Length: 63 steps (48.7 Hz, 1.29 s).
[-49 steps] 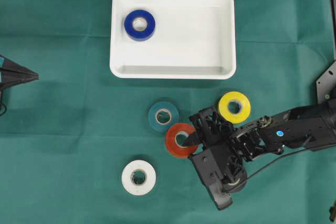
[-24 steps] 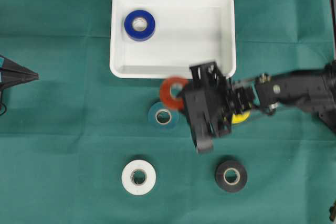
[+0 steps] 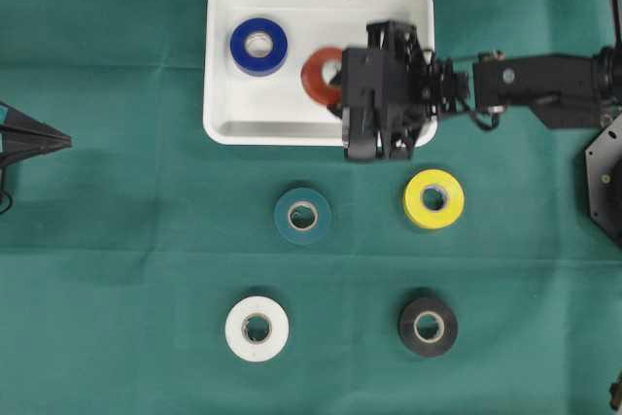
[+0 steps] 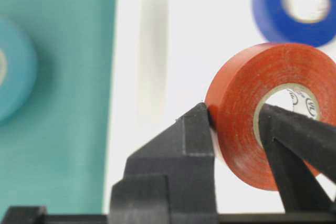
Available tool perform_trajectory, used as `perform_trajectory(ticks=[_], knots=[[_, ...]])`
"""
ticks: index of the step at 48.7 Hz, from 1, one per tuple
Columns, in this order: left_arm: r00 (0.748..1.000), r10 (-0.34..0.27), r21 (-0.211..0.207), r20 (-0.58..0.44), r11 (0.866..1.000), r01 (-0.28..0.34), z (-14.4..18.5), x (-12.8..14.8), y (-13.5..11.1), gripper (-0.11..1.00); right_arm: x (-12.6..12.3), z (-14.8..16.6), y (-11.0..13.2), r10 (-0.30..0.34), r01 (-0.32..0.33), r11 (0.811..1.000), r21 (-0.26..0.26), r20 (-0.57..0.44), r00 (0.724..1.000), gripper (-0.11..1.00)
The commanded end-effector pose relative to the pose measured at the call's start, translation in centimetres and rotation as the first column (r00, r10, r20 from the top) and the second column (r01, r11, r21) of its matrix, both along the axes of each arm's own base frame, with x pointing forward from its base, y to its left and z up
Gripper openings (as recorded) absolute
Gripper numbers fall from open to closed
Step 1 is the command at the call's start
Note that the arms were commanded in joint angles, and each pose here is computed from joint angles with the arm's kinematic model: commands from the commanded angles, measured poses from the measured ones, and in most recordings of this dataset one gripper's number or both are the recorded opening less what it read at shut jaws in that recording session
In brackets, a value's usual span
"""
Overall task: Put the tape into the white case with the right arm.
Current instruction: 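Lift the red tape and carry it into the tray beside blue, then release the red tape and retract the right gripper right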
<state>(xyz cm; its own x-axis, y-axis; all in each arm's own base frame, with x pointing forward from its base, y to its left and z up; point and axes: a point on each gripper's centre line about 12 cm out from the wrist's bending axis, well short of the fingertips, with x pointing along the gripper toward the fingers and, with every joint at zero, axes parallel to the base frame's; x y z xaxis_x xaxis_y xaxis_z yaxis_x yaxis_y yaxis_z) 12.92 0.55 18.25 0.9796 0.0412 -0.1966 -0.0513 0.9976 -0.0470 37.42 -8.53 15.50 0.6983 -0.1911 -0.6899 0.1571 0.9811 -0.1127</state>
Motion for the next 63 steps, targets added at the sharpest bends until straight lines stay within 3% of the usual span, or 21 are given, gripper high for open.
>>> perform_trajectory(ticks=[1,13,36,41,50,54,63], knots=[[1.000,0.002,0.000,0.009,1.000,-0.002,0.4,0.1,0.0,0.01,0.1,0.3,-2.1,-0.030,0.030,0.999,-0.012,0.035,0.999,0.03],[1.000,0.002,0.000,0.009,1.000,-0.002,0.4,0.1,0.0,0.01,-0.1,-0.9,-4.6,-0.077,0.077,0.997,-0.006,0.038,0.996,0.03],[1.000,0.002,0.001,0.011,1.000,-0.002,0.4,0.1,0.0,0.01,-0.1,-0.8,-4.8,-0.081,0.081,0.997,-0.008,0.043,0.996,0.03],[1.000,0.002,0.000,0.009,1.000,-0.002,0.4,0.1,0.0,0.01,-0.1,-0.8,-4.8,-0.081,0.081,0.997,-0.008,0.043,0.996,0.20],[1.000,0.003,0.000,0.009,1.000,-0.003,0.4,0.1,0.0,0.01,-0.6,-0.1,-4.7,-0.081,0.081,0.997,-0.011,0.056,0.995,0.70],[1.000,0.002,0.000,0.008,1.000,-0.002,0.4,0.1,0.0,0.01,-1.2,0.6,-4.5,-0.080,0.081,0.997,-0.015,0.070,0.994,0.62],[1.000,0.002,0.000,0.006,1.000,-0.002,0.3,0.1,0.0,0.01,-3.3,2.3,-3.7,-0.078,0.081,0.996,-0.025,0.105,0.991,0.62]])
